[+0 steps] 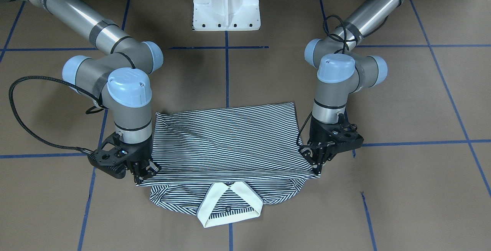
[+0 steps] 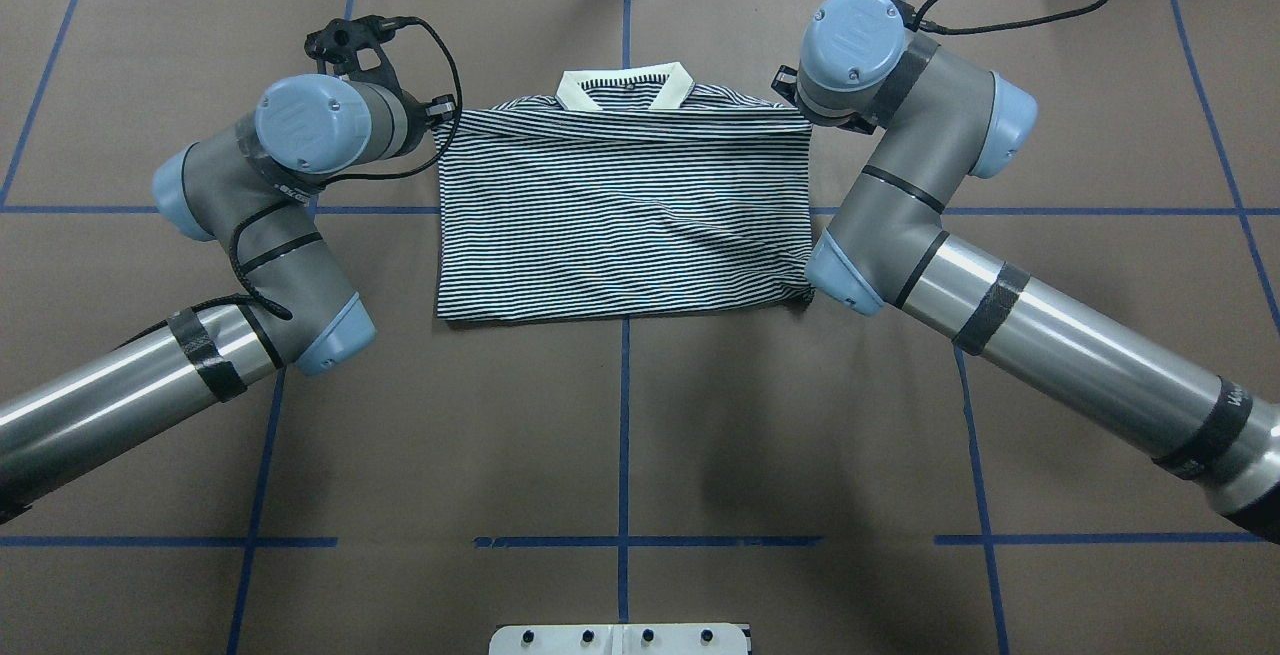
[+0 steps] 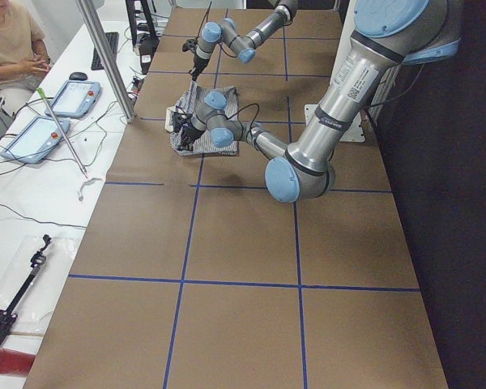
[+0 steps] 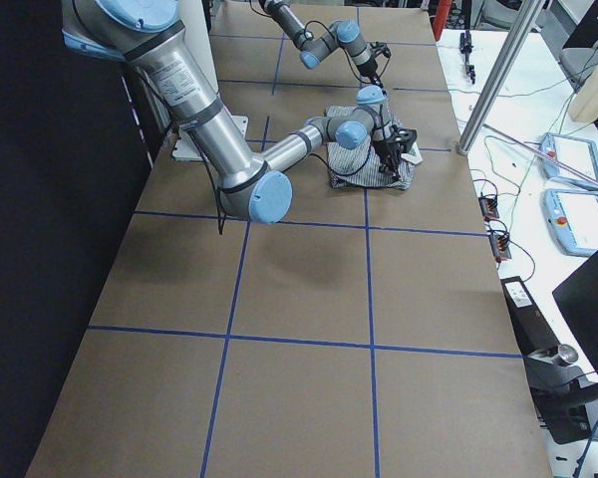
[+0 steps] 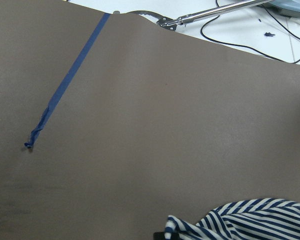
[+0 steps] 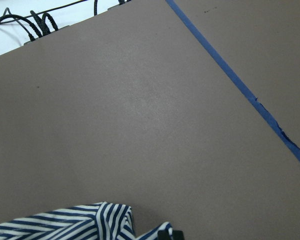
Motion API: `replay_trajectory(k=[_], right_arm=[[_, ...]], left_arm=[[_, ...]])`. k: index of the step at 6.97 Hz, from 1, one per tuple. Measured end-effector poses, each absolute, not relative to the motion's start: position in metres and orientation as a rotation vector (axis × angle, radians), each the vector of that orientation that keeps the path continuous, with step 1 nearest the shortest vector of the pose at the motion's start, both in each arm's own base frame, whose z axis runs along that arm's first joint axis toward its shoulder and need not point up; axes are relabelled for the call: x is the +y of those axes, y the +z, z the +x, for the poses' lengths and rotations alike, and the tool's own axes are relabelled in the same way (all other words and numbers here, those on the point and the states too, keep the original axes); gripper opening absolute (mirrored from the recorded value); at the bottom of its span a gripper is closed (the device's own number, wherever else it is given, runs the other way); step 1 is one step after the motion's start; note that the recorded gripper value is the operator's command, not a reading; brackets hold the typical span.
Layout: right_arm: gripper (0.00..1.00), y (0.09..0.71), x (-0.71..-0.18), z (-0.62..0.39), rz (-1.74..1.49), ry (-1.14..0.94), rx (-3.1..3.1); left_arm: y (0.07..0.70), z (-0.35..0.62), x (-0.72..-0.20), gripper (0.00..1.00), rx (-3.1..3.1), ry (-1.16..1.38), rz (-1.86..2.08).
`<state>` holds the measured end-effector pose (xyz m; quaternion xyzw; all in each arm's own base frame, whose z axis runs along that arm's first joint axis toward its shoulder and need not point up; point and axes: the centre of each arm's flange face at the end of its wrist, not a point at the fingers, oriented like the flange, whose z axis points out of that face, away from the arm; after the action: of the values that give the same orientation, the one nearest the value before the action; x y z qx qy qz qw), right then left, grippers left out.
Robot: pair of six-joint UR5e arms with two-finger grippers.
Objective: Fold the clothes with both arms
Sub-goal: 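Lift the hem with both grippers and fold it toward the collar, then release the hem and raise both grippers off the folded shirt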
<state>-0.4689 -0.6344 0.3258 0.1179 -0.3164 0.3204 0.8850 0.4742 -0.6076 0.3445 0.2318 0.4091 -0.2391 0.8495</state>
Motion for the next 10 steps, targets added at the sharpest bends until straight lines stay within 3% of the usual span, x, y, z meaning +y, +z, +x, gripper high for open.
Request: replay_trajectory(k=[2,5,7,10], right_arm=[[0.02,0.332,-0.636,-0.472,0.242,0.659,-0.644],[0.25,0.328,-0.637,-0.476,0.243,0.655,-0.645],[0.3,0.316,-0.638,-0.48,0.248,0.651,-0.659],[0.47,0.298,-0.635,-0.478,0.26,0.647,-0.69]], left_arm=[[0.348,0.478,-0.611,0.04,0.864,-0.502,0.49],[0.346,0.482,-0.613,0.21,0.871,-0.5,0.492],[0.347,0.483,-0.614,0.31,0.871,-0.5,0.492],[0.347,0.477,-0.611,0.36,0.925,-0.498,0.518]])
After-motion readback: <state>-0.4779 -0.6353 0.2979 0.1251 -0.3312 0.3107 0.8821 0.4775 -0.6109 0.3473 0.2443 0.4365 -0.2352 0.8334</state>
